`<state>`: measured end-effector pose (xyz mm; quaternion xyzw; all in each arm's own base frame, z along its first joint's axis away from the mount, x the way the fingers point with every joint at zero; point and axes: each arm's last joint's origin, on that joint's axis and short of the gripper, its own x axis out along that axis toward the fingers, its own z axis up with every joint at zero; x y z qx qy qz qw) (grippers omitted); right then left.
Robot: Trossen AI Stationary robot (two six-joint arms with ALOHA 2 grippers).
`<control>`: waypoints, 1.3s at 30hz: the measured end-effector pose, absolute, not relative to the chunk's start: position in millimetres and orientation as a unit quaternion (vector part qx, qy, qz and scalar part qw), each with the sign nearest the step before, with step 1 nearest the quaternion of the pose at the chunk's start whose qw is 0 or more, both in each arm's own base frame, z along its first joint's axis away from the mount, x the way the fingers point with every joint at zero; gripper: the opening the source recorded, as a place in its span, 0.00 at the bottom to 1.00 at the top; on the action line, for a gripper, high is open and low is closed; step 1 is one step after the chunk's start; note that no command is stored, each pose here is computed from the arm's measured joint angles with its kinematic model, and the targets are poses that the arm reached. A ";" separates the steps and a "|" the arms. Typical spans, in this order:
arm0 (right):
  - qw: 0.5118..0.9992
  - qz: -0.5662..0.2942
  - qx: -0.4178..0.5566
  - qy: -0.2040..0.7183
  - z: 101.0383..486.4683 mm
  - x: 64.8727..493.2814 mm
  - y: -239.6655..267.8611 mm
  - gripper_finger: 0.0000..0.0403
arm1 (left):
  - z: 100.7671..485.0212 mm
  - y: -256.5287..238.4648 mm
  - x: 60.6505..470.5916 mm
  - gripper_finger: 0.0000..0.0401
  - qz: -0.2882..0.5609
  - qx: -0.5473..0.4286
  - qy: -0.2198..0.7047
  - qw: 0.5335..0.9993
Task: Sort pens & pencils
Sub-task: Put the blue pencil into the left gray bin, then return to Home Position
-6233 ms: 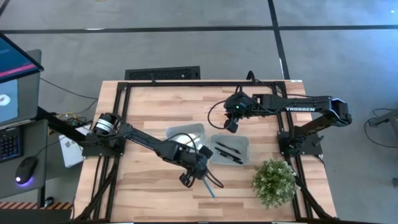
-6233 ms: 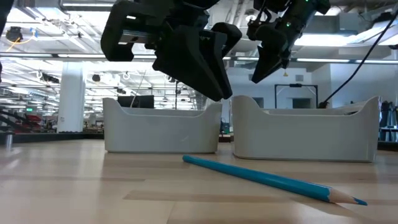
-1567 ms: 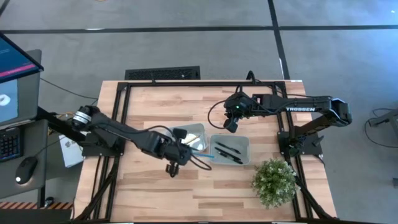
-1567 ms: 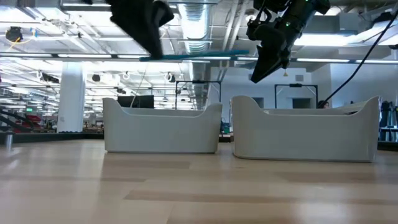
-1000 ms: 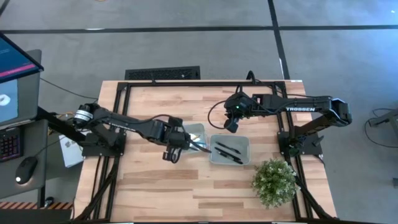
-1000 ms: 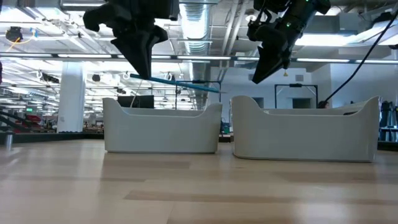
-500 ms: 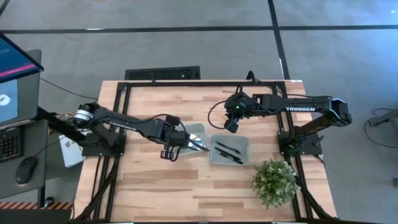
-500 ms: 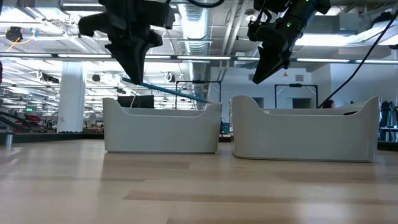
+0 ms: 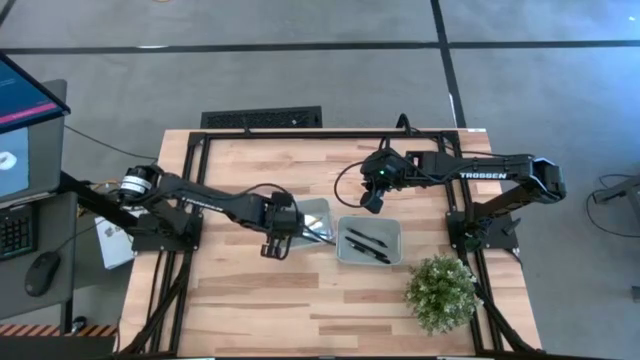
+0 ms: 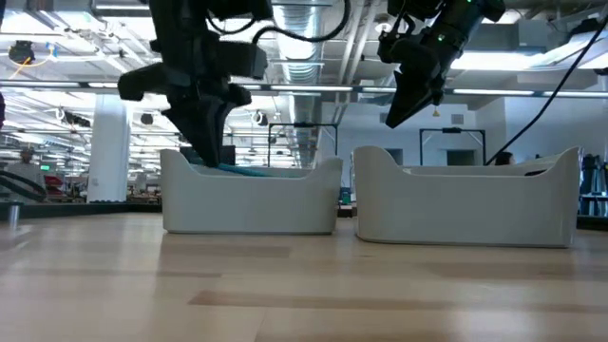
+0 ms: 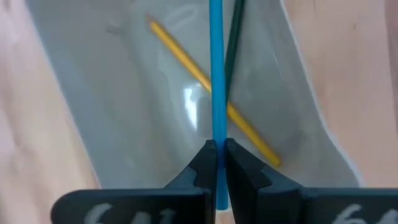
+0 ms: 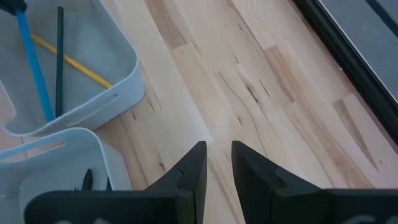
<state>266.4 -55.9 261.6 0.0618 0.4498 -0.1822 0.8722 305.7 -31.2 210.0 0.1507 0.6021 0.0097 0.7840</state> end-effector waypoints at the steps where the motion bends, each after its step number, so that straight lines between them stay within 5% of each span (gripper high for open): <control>1: 0.872 -0.182 0.062 0.449 261.6 266.5 -55.9 0.24 | 207.7 -29.5 305.5 0.02 0.006 0.145 0.602 0.785; 15: 0.873 -0.183 0.062 0.447 261.9 266.8 -56.3 0.24 | 188.3 -12.2 297.6 0.02 0.028 0.108 0.620 0.777; 27: 0.874 -0.183 0.062 0.446 262.0 266.9 -56.3 0.24 | 188.1 -13.7 297.8 0.18 0.011 0.090 0.620 0.779; 35: 0.870 -0.182 0.062 0.454 262.9 263.2 -55.5 0.24 | 191.8 -11.6 289.2 0.20 0.038 0.099 0.647 0.755; 39: 0.873 -0.182 0.062 0.448 271.5 254.8 -53.9 0.24 | 212.6 -11.2 282.0 0.20 0.043 0.093 0.618 0.779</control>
